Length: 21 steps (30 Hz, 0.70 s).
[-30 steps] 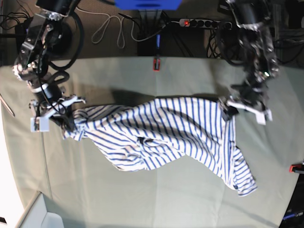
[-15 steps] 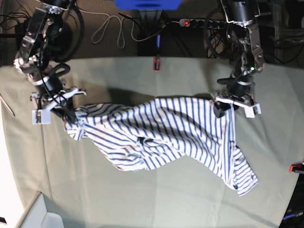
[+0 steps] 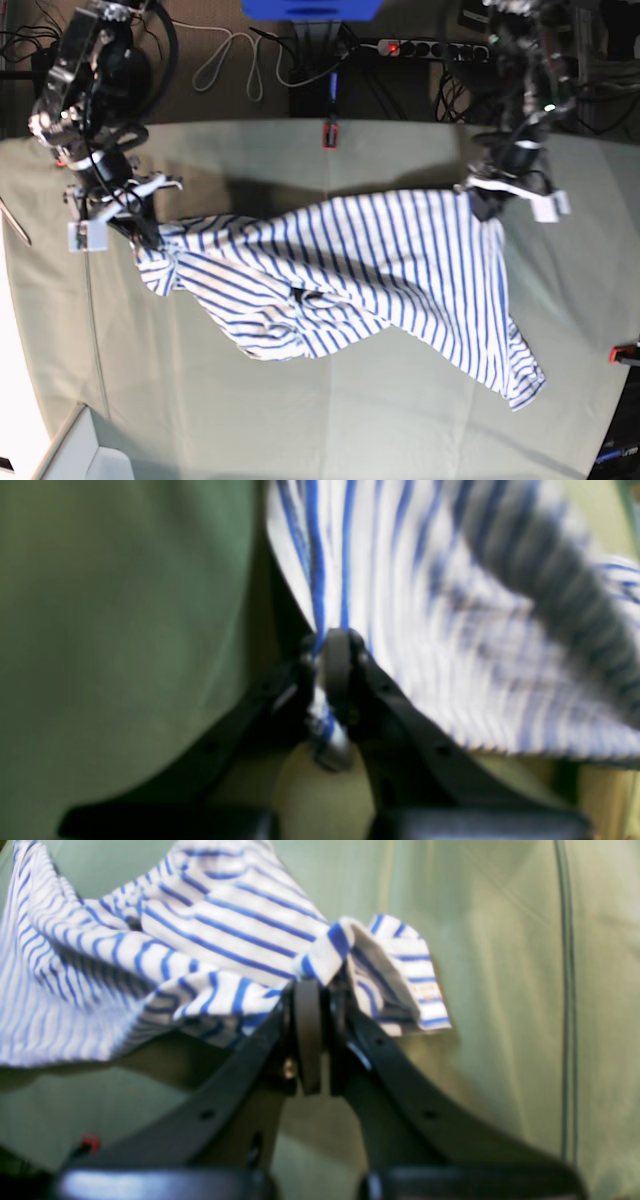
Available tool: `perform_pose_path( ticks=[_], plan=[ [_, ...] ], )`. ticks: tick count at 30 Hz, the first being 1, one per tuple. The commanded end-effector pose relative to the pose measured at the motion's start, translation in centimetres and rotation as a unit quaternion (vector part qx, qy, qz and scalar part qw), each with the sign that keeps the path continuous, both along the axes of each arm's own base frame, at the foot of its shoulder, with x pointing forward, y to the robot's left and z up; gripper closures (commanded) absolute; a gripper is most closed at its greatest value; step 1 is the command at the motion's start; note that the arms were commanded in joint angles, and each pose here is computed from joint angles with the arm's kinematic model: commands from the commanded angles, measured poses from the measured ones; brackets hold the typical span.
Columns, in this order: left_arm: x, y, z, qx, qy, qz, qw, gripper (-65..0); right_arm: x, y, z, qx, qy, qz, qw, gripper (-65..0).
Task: Layout the t-shirt on the table in an organized manner, then fold the t-shirt properly
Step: 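Lift the shirt with both grippers, holding two corners apart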
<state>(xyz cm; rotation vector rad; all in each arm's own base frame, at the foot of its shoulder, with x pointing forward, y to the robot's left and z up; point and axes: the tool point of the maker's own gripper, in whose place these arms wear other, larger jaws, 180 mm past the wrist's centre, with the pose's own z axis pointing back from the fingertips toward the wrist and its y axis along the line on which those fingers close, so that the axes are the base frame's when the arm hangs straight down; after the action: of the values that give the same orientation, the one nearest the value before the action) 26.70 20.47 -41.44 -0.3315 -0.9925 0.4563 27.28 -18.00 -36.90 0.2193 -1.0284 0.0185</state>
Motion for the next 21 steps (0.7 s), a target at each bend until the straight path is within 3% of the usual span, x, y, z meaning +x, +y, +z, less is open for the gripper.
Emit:
perform_pose_path(
  ticks=[1, 7, 11, 16, 21],
  plan=[
    [0.1, 1.7, 2.2, 0.011, -0.034, 0.015, 0.999, -0.2, 0.4, -0.3, 2.1, -0.003, -0.037, -0.001, 0.9993, 0.0],
    [-4.0, 7.1, 6.0, 0.028, -0.06, 0.074, 0.995, -0.2, -2.8, 0.1, 3.8, -0.031, -0.039, 0.01, 0.9987, 0.0],
    [-4.6, 8.8, 7.7, 0.046, -0.076, 0.09, 0.992, -0.2, -3.0, 1.2, 3.8, -0.029, -0.038, 0.026, 0.9985, 0.0],
    [-1.8, 8.2, 11.7, 0.063, -0.132, 0.069, 0.987, -0.2, -2.0, 1.5, 5.3, -0.033, -0.063, 0.031, 0.997, 0.0],
    [5.0, 4.2, 14.8, 0.049, -0.16, -0.021, 0.986, -0.2, 2.5, 3.2, 9.2, -0.03, -0.133, 0.052, 0.9893, 0.0]
  ],
)
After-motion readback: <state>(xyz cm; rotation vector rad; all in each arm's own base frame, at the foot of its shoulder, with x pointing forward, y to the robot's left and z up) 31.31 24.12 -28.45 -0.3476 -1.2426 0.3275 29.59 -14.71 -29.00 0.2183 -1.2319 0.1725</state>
